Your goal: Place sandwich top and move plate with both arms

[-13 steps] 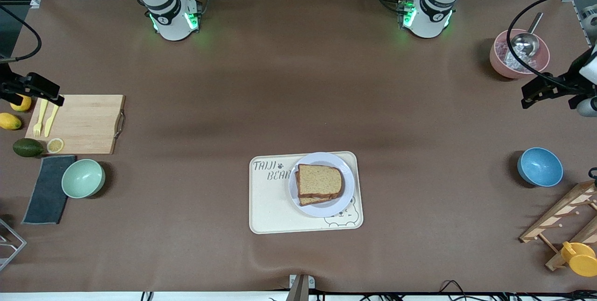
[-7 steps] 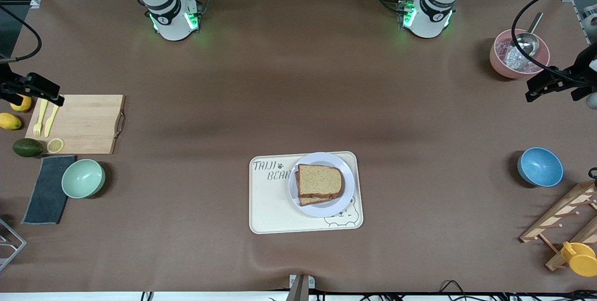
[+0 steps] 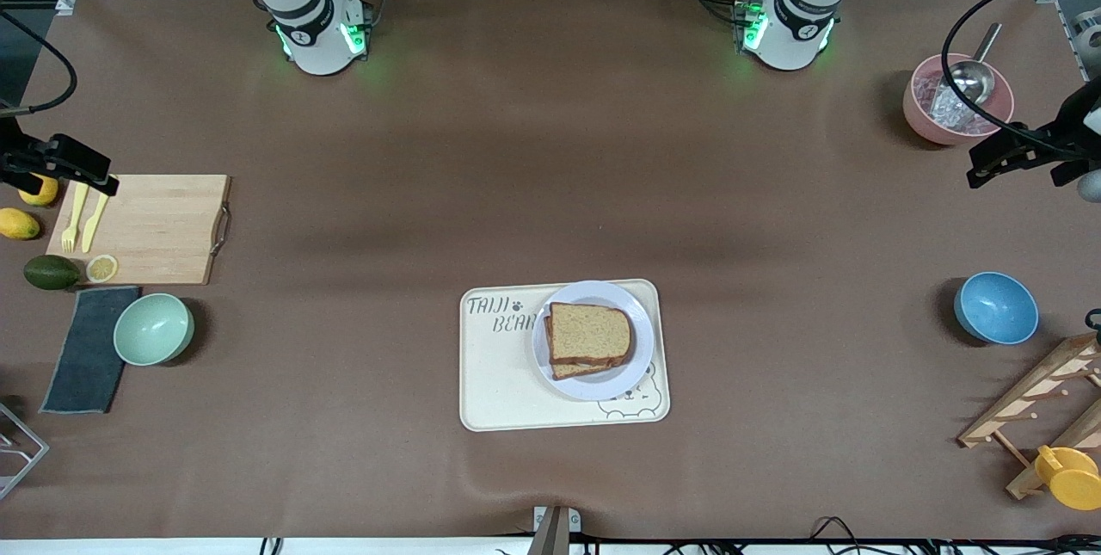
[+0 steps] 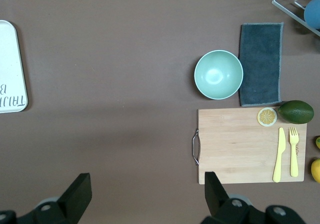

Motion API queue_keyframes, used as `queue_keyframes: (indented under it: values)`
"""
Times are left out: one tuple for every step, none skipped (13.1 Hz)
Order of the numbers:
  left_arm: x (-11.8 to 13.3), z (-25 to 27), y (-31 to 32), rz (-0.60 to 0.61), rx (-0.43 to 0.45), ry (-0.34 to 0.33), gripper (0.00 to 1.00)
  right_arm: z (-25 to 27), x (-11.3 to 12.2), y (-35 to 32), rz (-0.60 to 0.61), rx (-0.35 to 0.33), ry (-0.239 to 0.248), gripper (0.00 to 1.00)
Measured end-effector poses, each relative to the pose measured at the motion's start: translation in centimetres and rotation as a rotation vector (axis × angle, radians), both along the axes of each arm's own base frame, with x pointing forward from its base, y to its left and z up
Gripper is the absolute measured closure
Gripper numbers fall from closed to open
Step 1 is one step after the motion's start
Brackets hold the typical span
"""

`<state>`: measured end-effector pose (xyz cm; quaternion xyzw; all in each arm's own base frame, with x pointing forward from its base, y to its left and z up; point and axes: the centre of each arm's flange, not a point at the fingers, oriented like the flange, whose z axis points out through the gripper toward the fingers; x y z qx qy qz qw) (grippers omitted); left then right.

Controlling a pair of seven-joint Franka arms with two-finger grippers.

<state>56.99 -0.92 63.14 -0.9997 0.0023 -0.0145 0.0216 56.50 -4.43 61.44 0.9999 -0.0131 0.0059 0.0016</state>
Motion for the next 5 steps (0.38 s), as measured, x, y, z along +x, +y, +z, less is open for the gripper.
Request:
queue_keyframes:
  values:
    - [0.0, 0.02, -0.1, -0.002, -0.001, 0.0, 0.0, 0.0, 0.0, 0.0, 0.0, 0.0, 0.0, 0.0]
    - [-0.01, 0.04, -0.22, -0.004, -0.001, -0.001, 0.0, -0.01, 0.0, 0.0, 0.0, 0.0, 0.0, 0.0]
    - [-0.02, 0.04, -0.41, -0.007, -0.001, 0.0, 0.0, -0.01, 0.0, 0.0, 0.0, 0.0, 0.0, 0.0]
    - [-0.06, 0.01, -0.68, -0.012, -0.001, 0.003, 0.0, -0.01, 0.01, 0.0, 0.0, 0.0, 0.0, 0.0]
    - [-0.08, 0.01, -0.9, -0.015, -0.001, 0.004, 0.0, -0.02, 0.01, 0.0, 0.0, 0.0, 0.0, 0.0]
